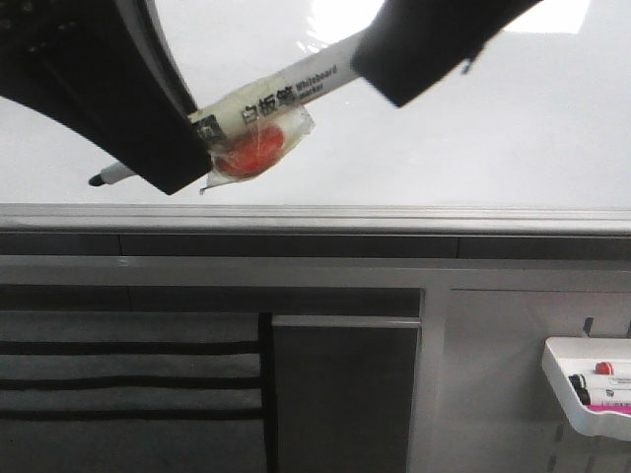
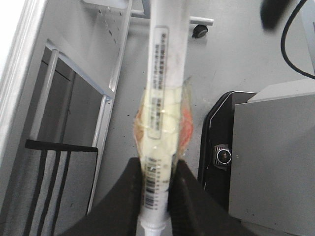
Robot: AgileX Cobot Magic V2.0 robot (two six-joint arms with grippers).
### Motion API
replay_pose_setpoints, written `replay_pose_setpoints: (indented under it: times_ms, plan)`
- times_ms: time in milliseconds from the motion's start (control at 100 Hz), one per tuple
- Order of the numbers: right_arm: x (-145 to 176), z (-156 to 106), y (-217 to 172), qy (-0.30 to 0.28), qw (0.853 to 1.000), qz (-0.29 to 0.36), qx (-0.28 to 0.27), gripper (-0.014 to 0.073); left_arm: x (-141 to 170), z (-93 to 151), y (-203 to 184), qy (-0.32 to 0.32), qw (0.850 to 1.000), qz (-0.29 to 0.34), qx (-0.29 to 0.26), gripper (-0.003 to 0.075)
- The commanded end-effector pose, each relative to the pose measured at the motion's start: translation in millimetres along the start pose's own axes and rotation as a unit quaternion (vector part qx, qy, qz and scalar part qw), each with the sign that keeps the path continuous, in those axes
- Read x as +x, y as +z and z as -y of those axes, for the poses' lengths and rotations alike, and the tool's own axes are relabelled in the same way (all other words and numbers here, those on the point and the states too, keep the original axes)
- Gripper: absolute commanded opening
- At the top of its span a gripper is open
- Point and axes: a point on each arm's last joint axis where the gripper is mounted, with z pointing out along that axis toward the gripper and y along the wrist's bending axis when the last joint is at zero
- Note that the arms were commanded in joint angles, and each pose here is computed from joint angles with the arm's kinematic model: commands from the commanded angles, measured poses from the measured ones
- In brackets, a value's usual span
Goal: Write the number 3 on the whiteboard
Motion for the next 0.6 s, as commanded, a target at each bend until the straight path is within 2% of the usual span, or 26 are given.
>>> replay_pose_setpoints:
  times_ms: [0, 180, 590]
  plan:
    - [-23.1, 0.8, -2.0, -0.027, 0.999, 0.035, 0.001, 0.0397, -12.9, 1.7, -16.2, 0.01, 0.999, 0.046, -0.022, -0.002]
    - [-33.8, 7.1, 8.3, -0.033, 0.999, 0.032, -0.012, 0.0397, -12.9, 1.7, -16.2, 0.011, 0.999, 0.046, -0.022, -0.002]
    - [-29.3, 7.0, 10.2, -0.041, 0.999, 0.009, -0.022, 0.0397, -13.0, 1.6, -16.2, 0.022, 0.998, 0.046, -0.023, -0.002]
